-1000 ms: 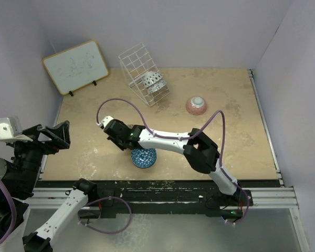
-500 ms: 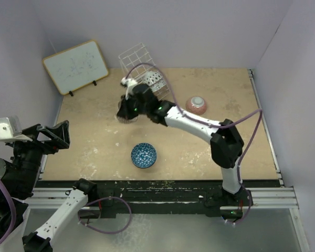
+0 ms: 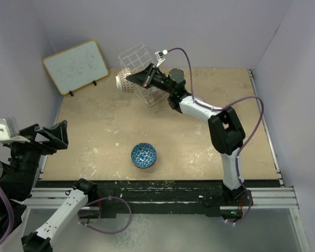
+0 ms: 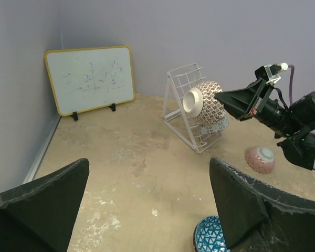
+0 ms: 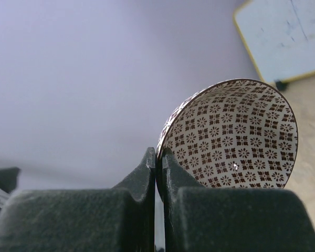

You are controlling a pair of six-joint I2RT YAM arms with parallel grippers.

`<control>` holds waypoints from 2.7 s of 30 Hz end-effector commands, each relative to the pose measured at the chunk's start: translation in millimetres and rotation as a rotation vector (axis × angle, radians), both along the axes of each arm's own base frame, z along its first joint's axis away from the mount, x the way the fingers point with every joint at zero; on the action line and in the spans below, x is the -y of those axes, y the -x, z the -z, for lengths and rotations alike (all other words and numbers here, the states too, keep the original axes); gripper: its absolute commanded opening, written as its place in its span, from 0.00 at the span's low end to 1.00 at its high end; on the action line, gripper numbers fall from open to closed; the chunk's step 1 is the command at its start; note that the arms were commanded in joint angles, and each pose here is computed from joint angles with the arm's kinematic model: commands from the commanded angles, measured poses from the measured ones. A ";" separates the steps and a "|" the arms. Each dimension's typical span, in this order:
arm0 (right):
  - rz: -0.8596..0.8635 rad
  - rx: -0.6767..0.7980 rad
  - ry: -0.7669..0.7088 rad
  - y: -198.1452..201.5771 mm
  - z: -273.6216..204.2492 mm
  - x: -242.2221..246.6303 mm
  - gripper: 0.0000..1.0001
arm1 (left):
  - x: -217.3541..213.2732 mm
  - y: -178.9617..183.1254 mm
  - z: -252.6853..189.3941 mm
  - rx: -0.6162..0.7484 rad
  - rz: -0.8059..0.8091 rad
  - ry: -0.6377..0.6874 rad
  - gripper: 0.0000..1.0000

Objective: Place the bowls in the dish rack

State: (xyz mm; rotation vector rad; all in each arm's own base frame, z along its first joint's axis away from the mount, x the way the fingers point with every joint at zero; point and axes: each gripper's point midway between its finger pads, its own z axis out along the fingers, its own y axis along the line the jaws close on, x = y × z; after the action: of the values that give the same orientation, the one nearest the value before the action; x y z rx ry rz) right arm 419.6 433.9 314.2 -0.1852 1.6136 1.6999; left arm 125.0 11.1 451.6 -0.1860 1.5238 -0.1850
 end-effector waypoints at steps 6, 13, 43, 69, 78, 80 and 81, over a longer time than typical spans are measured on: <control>0.100 0.141 -0.606 -19.9 -130.7 76.3 0.00 | -6.3 4.7 -15.8 0.047 -0.021 -0.020 0.99; 0.322 0.041 -0.738 -65.0 -117.9 118.1 0.00 | -8.0 6.2 -14.5 0.042 -0.022 -0.037 0.99; 0.496 -0.293 -0.887 -140.7 -4.1 115.0 0.00 | -10.6 -1.0 2.1 0.014 0.002 -0.017 0.99; 0.590 -0.440 -0.758 -162.2 37.9 106.8 0.04 | -8.1 -2.8 -2.4 0.018 0.016 -0.015 0.99; 0.610 -0.459 -0.732 -163.6 39.4 107.4 0.30 | -8.9 -0.4 -3.4 0.022 0.018 -0.006 0.99; 0.627 -0.468 -0.724 -163.3 40.4 110.0 0.32 | -9.5 0.1 -3.1 0.022 0.017 -0.006 0.99; 0.636 -0.472 -0.718 -163.0 41.2 110.9 0.34 | -9.6 0.1 -3.2 0.022 0.016 -0.006 0.99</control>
State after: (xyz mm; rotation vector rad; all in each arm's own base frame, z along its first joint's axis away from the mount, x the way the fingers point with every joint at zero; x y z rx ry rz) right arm 591.9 337.5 208.2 1.0530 1.1959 1.6894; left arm 125.6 20.4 444.9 -0.1467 1.5302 -0.1714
